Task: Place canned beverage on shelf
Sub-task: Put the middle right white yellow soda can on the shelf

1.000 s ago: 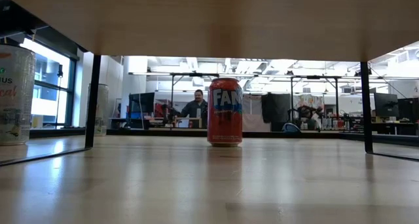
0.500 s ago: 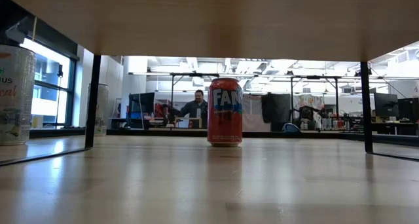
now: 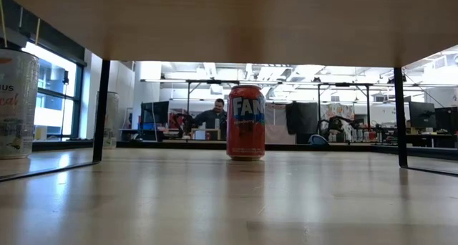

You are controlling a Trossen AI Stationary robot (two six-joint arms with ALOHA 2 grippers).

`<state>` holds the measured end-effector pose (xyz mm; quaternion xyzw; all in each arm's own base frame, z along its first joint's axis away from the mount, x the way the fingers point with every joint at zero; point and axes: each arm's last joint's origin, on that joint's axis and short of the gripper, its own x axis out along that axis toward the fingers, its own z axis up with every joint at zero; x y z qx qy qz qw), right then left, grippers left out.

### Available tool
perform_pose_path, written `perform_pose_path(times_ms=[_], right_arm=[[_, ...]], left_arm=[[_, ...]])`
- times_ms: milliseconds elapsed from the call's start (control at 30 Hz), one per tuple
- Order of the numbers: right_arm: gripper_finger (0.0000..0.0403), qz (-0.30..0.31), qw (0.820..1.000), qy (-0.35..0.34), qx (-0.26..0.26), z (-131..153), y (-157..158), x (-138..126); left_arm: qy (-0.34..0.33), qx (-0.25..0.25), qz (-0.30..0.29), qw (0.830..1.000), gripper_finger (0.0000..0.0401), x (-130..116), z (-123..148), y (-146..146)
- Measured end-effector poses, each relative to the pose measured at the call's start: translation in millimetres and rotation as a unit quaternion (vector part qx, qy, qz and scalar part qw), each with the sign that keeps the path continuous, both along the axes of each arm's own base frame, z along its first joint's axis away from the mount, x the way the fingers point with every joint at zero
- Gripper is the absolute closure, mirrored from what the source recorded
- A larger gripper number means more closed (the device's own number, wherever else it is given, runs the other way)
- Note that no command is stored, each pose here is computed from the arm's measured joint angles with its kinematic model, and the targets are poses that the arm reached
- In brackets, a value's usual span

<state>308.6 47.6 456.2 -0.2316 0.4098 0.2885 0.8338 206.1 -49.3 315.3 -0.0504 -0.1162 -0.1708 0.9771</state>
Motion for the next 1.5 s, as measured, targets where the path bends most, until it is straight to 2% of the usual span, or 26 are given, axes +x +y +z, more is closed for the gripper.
perform_pose_path(times_ms=[133, 267, 433, 567, 667, 767, 900, 1067, 1233, 1367, 1500], right_arm=[[0.0162, -0.033, 0.999, 0.012, 0.012, -1, 2, 1], [0.0162, -0.04, 0.999, 0.022, 0.027, -3, 10, 2], [0.0162, -0.084, 0.995, 0.044, 0.033, -8, 32, 3], [0.0162, -0.148, 0.987, 0.059, 0.014, -15, 51, 4], [0.0162, -0.182, 0.98, 0.076, 0.037, -17, 61, 2], [0.0162, -0.218, 0.969, 0.092, 0.064, -17, 69, -1], [0.0162, -0.261, 0.954, 0.115, 0.092, -18, 78, -6], [0.0161, -0.313, 0.932, 0.139, 0.116, -22, 87, -5], [0.0158, -0.362, 0.909, 0.154, 0.138, -24, 87, -5], [0.0157, -0.388, 0.897, 0.152, 0.144, -24, 86, -4], [0.0156, -0.403, 0.89, 0.153, 0.151, -24, 86, -4]], left_arm=[[0.084, -0.029, 0.001, 0.996, 0.0192, 28, -9, -9], [0.101, -0.046, -0.051, 0.992, 0.0192, 44, -7, -24], [0.141, -0.089, -0.059, 0.984, 0.0192, 55, -4, -34], [0.195, -0.071, -0.061, 0.976, 0.0192, 65, -14, -45], [0.196, -0.066, -0.034, 0.978, 0.0192, 71, -8, -49], [0.205, -0.039, -0.007, 0.978, 0.0192, 77, -7, -53], [0.208, -0.025, -0.011, 0.978, 0.0192, 86, -8, -62], [0.24, -0.036, 0.017, 0.97, 0.0192, 104, -27, -67], [0.261, -0.023, 0.035, 0.964, 0.0192, 119, -42, -73], [0.245, -0.012, 0.048, 0.968, 0.0192, 121, -37, -77], [0.259, -0.006, 0.088, 0.962, 0.0192, 123, -45, -77]])
